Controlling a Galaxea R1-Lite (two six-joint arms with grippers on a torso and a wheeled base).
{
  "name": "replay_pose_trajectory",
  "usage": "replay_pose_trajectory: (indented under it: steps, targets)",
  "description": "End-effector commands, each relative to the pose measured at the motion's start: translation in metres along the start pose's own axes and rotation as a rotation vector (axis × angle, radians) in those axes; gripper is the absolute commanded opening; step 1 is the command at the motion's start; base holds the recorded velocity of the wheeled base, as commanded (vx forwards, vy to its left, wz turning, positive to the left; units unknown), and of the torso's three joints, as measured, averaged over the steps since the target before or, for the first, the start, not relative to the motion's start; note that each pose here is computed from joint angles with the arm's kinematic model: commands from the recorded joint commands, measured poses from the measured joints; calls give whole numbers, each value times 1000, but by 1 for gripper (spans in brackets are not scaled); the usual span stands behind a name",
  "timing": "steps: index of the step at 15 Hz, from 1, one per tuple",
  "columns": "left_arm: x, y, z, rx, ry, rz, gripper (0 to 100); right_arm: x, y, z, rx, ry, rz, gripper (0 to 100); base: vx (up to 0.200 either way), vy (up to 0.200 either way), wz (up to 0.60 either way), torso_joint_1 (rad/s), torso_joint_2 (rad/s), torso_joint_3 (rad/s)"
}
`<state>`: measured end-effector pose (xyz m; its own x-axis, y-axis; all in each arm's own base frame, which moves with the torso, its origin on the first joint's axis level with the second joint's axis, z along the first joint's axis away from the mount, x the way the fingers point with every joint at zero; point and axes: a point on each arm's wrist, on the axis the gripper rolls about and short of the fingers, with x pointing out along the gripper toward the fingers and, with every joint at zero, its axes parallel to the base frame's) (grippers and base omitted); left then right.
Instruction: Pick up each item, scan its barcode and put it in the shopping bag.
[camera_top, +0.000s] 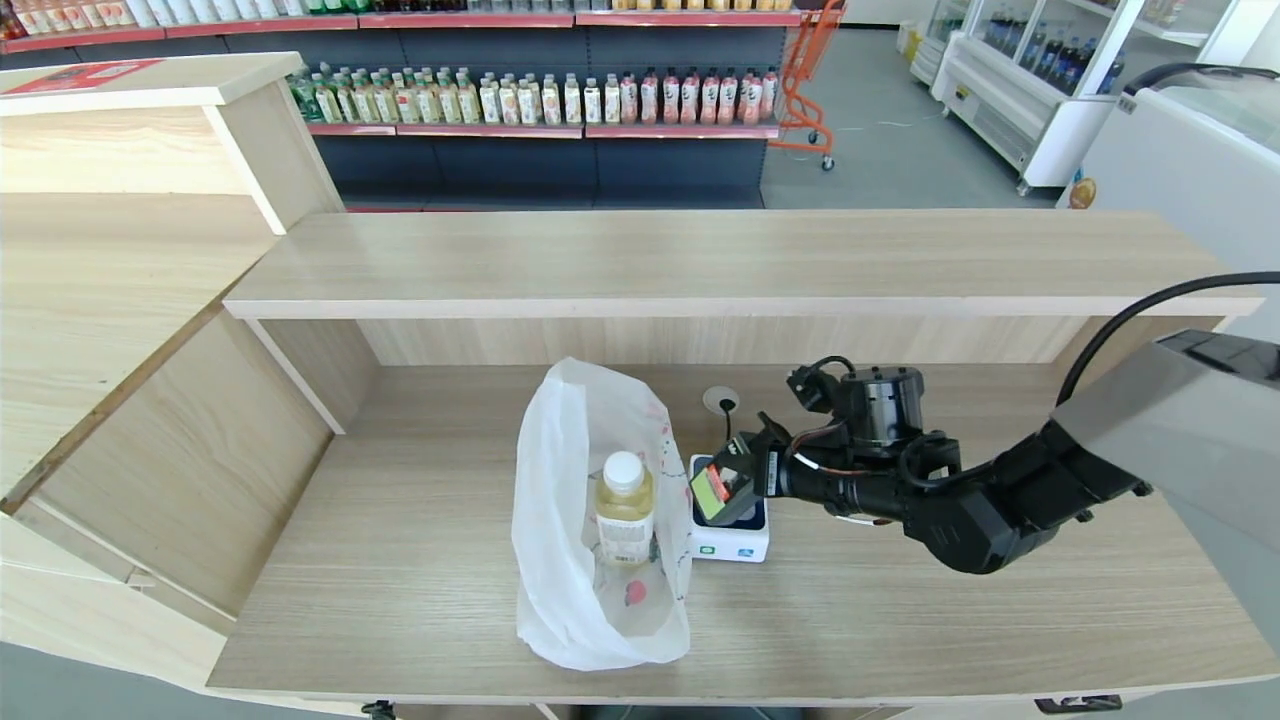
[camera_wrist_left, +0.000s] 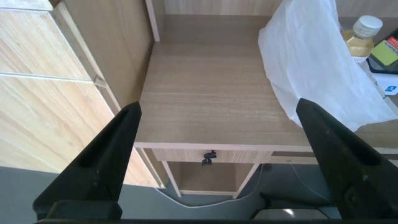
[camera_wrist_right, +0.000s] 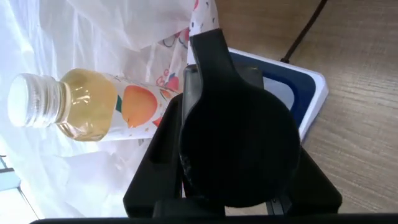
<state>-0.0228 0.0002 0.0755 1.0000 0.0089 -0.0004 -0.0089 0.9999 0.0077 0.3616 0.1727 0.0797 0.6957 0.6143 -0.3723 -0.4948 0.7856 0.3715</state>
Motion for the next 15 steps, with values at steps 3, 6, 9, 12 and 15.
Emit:
replay_pose_trajectory:
  steps: [3,6,9,12,15]
  targets:
    - [0,0,0,0,0,0,100,11,-4,-5,2,14,-3,0,0,0,0,0,0,0]
    - [0,0,0,0,0,0,100,9,-3,-3,2,7,0,0,0,0,0,0,0,0]
    - [0,0,0,0,0,0,100,-13,11,20,25,-55,24,0,0,0,0,0,0,0]
    - [0,0,0,0,0,0,100,-50,23,36,20,-96,32,0,0,0,0,0,0,0]
    - [0,0,0,0,0,0,100,-86,33,33,19,-90,44,0,0,0,0,0,0,0]
